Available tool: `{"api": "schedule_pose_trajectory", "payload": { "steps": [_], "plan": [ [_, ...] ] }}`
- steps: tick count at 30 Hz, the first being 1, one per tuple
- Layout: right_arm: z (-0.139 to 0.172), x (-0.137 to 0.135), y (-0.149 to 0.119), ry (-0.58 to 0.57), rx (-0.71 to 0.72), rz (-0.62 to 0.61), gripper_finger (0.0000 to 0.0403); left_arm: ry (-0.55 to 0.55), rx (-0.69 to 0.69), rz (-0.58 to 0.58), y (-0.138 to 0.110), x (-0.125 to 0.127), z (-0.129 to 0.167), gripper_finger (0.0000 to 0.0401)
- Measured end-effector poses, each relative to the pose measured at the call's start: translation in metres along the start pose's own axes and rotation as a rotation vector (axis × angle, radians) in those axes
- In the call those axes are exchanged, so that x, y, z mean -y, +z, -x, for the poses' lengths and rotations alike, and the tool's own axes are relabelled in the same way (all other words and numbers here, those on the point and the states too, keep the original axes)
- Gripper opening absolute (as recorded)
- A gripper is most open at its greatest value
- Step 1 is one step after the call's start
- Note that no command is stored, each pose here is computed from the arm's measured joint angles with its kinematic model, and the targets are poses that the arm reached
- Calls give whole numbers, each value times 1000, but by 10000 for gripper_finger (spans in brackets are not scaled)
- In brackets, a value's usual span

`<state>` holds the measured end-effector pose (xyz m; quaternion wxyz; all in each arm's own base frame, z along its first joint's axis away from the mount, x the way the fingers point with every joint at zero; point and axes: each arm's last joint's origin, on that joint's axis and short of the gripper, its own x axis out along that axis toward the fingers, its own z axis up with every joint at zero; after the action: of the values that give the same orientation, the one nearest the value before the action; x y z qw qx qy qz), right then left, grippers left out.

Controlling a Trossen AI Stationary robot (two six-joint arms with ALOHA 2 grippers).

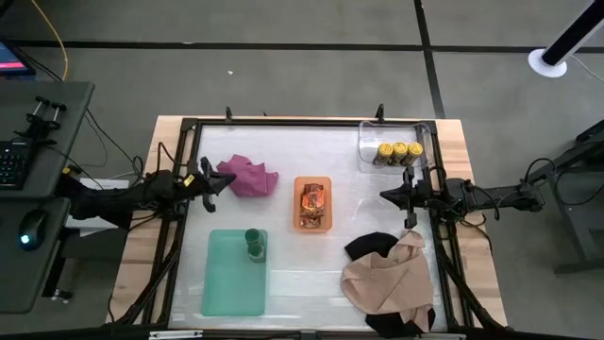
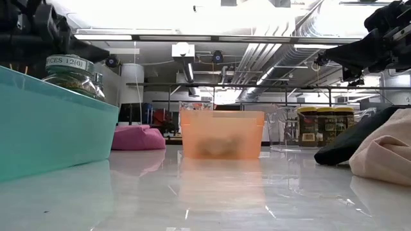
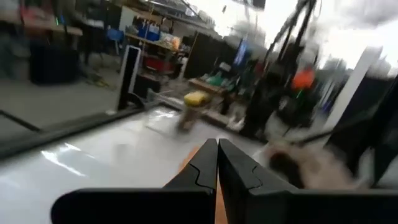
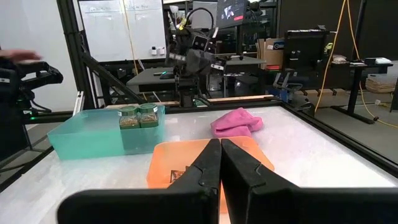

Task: Sort spices by type
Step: Return to Home Position

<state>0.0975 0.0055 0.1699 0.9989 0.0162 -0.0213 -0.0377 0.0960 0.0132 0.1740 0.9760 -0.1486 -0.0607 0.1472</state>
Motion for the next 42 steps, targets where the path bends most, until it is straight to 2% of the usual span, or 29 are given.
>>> {"api": "schedule_pose_trajectory", "payload": {
  "steps": [4, 8, 14, 17, 27, 42],
  "plan": [
    [0, 0, 0, 0, -1, 0, 1, 6, -35, -273, -3, -1, 0, 0],
    [0, 0, 0, 0, 0, 0, 1, -20, -26, -452, -3, 1, 1, 0],
    [0, 0, 0, -1, -1, 0, 1, -272, -37, -593, -6, 9, 2, 0],
    [0, 0, 0, -1, -1, 0, 1, -332, -58, -602, -9, 10, 3, 0],
    [0, 0, 0, -1, -1, 0, 1, -317, -71, -511, -9, 9, 3, 0],
    [0, 0, 0, 0, -1, 0, 1, -315, -71, -507, -9, 9, 3, 0]
  ]
}}
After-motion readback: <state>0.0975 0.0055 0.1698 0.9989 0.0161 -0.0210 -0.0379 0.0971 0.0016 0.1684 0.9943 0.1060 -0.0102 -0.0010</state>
